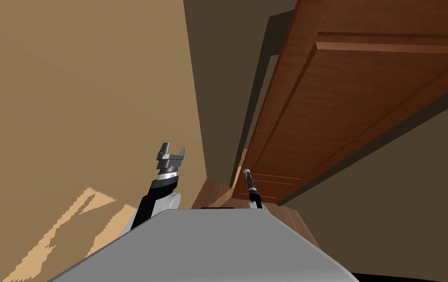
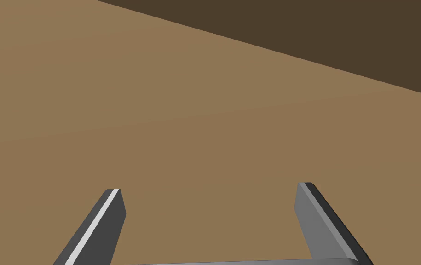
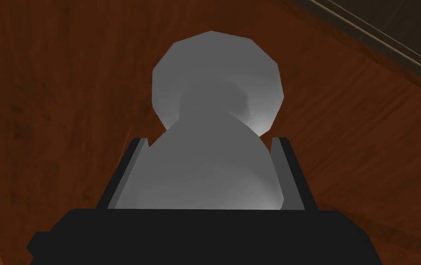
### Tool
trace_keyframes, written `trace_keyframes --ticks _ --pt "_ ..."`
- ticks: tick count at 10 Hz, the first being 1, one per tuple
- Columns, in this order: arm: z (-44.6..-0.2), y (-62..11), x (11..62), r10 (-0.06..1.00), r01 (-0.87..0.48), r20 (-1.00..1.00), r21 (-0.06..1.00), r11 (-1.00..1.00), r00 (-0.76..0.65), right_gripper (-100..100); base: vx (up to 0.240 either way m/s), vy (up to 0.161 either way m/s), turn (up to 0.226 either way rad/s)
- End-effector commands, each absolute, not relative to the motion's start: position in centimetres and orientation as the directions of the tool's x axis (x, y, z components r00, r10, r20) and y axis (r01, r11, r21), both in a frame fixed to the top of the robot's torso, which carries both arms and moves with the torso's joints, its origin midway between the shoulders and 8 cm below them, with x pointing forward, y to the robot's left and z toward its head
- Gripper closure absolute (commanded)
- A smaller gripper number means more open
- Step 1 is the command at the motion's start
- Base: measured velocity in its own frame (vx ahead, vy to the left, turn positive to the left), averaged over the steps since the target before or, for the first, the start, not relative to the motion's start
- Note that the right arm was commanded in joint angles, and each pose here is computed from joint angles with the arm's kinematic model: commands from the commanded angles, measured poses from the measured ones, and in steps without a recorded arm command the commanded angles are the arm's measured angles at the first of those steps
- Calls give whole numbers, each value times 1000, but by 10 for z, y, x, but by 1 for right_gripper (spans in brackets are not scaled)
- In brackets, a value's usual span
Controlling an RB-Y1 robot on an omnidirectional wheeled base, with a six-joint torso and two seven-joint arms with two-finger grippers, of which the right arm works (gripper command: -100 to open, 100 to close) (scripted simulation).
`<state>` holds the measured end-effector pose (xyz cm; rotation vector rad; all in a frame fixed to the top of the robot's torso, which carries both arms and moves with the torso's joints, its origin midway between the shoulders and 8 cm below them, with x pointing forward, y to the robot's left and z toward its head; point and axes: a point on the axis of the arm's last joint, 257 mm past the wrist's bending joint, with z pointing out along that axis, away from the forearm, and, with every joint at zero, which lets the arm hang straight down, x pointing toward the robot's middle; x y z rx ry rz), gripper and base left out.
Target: Pull the door open
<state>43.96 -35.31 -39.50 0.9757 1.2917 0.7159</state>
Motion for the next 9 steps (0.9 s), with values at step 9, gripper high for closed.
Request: trace_keyframes --ticks 9 --pt "-396 -382 434 950 51 -203 979 197 238 100 -44 -12 77"
